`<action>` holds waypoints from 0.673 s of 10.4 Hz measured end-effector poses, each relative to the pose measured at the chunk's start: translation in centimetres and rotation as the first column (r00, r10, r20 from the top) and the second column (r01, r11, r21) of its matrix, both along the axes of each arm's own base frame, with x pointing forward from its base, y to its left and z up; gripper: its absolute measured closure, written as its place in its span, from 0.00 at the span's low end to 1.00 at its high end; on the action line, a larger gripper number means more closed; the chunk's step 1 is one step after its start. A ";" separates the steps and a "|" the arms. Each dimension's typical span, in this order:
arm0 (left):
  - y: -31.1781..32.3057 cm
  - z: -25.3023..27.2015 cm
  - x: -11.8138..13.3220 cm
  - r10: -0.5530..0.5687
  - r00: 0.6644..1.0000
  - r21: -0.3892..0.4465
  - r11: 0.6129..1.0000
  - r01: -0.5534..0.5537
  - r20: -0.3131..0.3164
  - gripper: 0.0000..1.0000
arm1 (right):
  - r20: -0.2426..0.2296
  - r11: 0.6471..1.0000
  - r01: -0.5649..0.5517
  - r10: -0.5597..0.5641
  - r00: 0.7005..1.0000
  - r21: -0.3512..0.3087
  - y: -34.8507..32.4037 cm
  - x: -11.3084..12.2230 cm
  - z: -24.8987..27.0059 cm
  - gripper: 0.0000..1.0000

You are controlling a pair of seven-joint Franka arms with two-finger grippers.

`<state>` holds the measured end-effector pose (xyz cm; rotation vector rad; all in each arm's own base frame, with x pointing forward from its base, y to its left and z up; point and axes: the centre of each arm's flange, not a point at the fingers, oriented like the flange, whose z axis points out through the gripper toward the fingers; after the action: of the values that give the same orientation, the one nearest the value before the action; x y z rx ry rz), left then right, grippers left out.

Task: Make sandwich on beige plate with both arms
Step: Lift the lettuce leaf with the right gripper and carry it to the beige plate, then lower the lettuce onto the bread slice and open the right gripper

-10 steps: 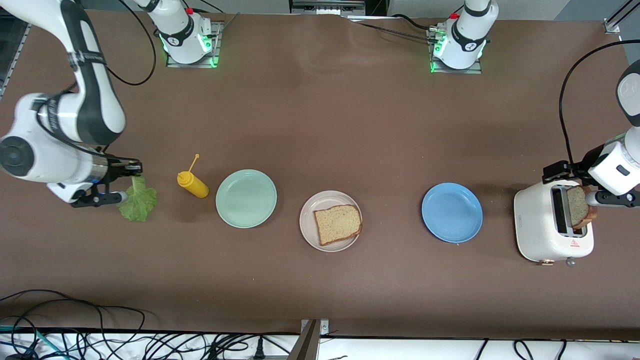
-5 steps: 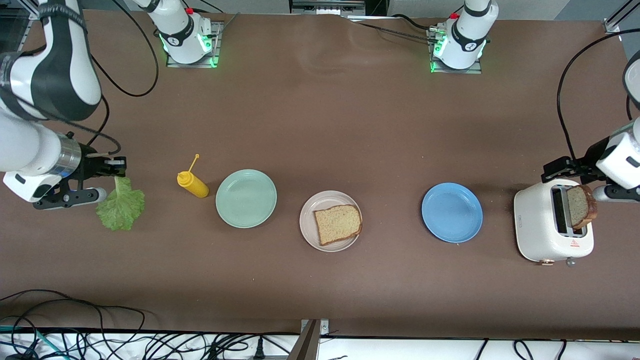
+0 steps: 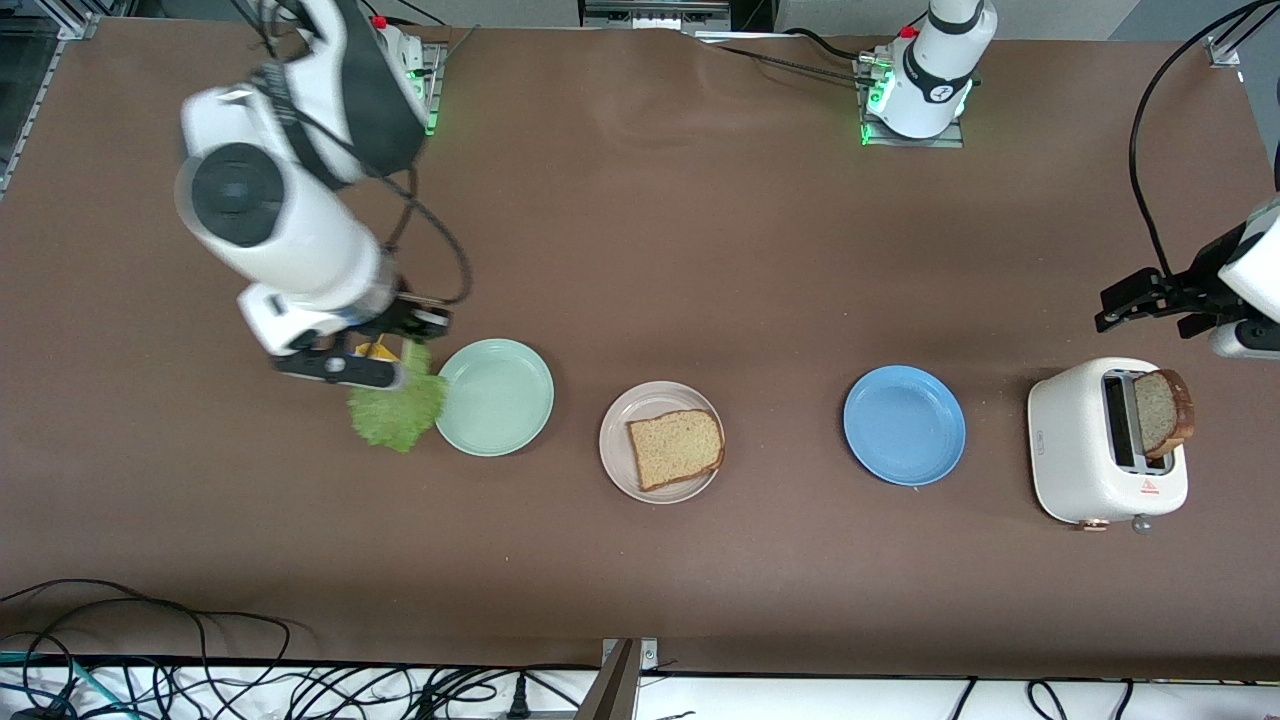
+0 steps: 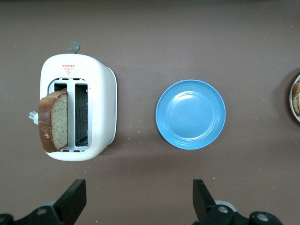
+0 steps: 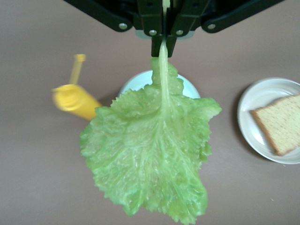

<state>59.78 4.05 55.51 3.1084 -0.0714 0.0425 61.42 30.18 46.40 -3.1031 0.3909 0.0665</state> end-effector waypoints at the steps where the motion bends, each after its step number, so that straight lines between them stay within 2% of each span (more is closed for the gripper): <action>1: 0.0 0.5 -0.3 -0.013 1.000 -0.001 1.000 0.013 0.000 0.00 | 0.020 0.993 0.110 -0.111 0.994 0.047 3.2 0.1 -2.5 0.96; 2: -0.2 0.9 -0.6 -0.022 1.000 -0.001 1.000 0.022 0.002 0.00 | 0.037 0.966 0.235 -0.240 0.970 0.105 6.3 0.4 -5.6 0.96; 4: -0.6 1.4 -0.8 -0.033 0.999 -0.002 0.999 0.033 0.005 0.00 | 0.049 0.881 0.436 -0.451 0.891 0.184 11.2 0.1 -10.7 0.96; 5: -0.7 1.5 -1.0 -0.051 0.999 -0.002 0.999 0.051 0.000 0.00 | 0.052 0.843 0.491 -0.513 0.857 0.219 13.1 -0.3 -12.8 0.96; 7: -0.7 1.5 -1.3 -0.093 0.996 -0.004 0.996 0.093 -0.011 0.00 | 0.055 0.746 0.579 -0.627 0.777 0.330 17.3 -1.5 -18.0 0.96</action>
<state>58.47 3.30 57.05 3.0972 -0.2159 0.0236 59.92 47.44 28.41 -2.5083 1.2322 -0.1269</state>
